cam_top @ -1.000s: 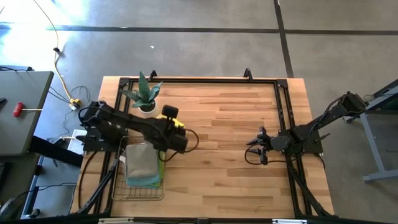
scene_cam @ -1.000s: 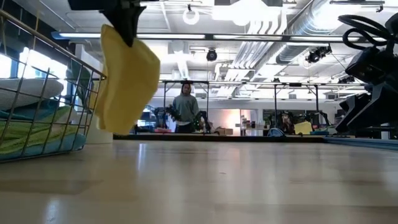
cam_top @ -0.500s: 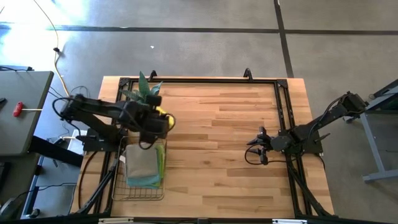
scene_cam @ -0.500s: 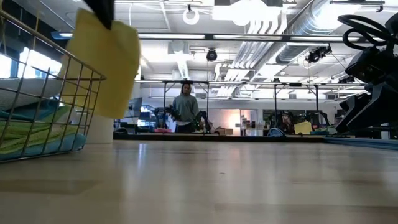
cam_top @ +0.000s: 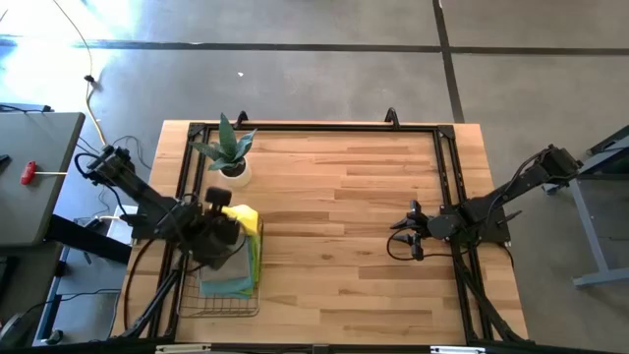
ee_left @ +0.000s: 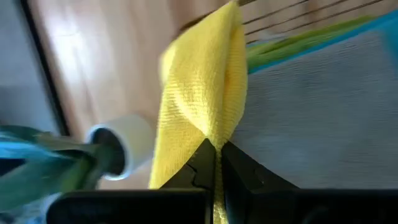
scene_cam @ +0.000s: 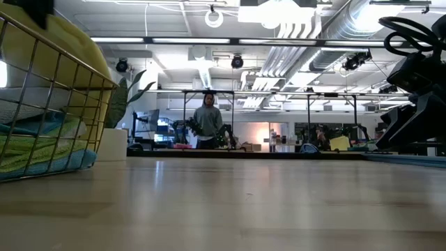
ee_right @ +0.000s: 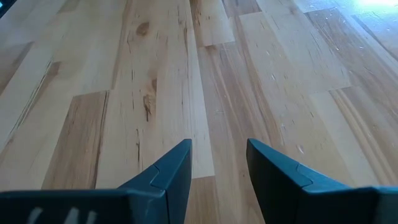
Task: Fold microfiber towels
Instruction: Put the yellow microfiber towel into the wire basket
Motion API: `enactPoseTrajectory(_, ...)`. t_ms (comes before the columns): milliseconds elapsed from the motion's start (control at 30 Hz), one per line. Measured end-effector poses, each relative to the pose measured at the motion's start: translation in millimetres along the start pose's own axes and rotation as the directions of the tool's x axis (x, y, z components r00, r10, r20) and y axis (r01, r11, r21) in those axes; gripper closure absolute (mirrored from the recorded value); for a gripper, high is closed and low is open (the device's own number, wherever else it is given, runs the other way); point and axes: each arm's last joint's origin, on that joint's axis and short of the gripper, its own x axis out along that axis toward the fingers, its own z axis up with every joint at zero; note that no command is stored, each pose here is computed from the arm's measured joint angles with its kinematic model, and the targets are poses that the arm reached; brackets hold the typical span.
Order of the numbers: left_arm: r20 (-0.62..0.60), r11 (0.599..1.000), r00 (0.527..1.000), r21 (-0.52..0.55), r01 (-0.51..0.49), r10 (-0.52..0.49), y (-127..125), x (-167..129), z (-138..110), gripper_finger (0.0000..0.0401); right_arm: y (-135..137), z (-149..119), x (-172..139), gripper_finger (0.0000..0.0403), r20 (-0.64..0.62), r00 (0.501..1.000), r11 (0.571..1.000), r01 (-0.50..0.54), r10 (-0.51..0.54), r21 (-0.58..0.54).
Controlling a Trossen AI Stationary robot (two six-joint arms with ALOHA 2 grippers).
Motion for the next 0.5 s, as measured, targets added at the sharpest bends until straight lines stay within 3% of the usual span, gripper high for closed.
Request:
enactPoseTrajectory(233, 0.108, 0.988, 0.984, -0.043, 0.150, -0.145, -46.3, -17.5, -9.2, 0.0398, 0.0, 0.0, 0.0, 0.0256, 0.000, 1.000, 1.000, 0.000, 0.000, 0.000)
enactPoseTrajectory(500, 0.098, 0.989, 0.985, -0.020, 0.148, -0.145, -101.9, -9.2, -4.2, 0.0398, 0.0, -0.1, 0.0, 0.0256, 0.000, 1.000, 1.000, 0.000, 0.000, 0.000)
